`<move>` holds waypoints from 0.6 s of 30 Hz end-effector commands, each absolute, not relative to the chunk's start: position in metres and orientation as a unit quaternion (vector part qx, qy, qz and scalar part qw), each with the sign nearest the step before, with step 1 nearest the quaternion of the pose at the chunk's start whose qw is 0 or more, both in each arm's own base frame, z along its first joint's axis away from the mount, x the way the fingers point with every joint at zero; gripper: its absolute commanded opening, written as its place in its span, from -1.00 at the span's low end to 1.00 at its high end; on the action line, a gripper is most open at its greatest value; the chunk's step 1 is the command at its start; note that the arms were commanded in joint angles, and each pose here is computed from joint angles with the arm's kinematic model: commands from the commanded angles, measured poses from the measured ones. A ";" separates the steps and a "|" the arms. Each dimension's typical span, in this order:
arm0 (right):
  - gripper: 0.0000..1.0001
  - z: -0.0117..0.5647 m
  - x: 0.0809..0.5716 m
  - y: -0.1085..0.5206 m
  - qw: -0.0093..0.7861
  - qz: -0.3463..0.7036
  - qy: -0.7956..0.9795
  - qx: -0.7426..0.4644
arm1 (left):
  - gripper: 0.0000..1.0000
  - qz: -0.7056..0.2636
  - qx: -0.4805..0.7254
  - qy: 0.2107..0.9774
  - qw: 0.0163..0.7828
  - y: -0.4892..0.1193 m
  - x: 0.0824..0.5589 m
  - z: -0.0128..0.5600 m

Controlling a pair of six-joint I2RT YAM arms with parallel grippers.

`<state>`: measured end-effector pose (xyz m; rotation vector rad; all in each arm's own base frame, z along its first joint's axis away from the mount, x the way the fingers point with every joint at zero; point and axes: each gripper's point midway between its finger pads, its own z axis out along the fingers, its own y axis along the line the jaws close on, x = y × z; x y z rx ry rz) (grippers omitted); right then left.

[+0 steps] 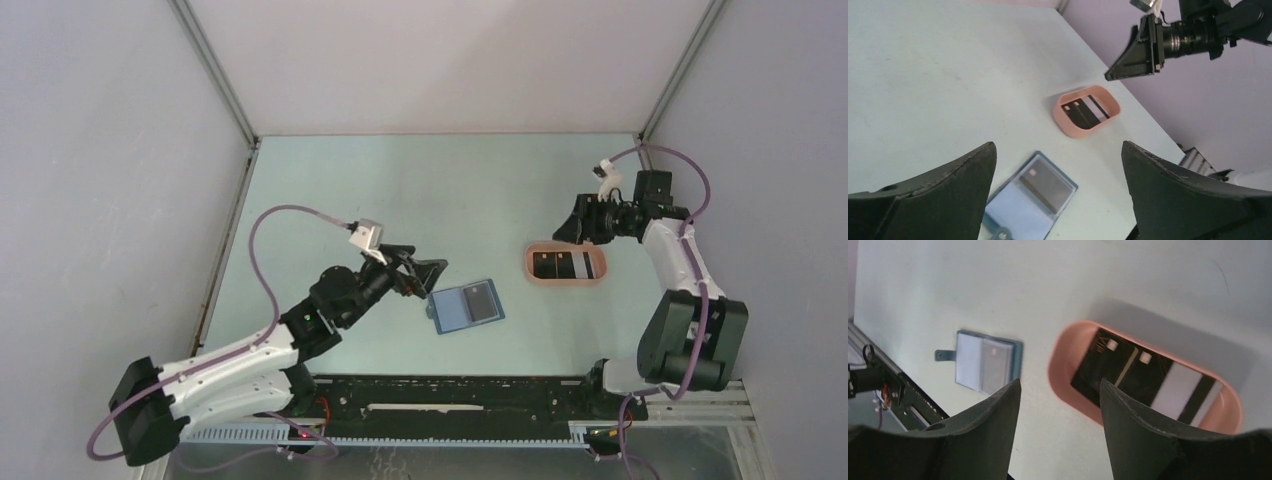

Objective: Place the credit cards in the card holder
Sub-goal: Pick up the credit card from the storage box.

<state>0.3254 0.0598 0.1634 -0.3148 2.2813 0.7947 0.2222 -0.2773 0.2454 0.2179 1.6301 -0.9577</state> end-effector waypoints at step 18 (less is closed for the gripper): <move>0.31 0.065 0.356 0.039 0.217 0.274 0.937 -0.009 | 1.00 -0.352 0.054 0.725 0.589 -0.220 0.216 0.196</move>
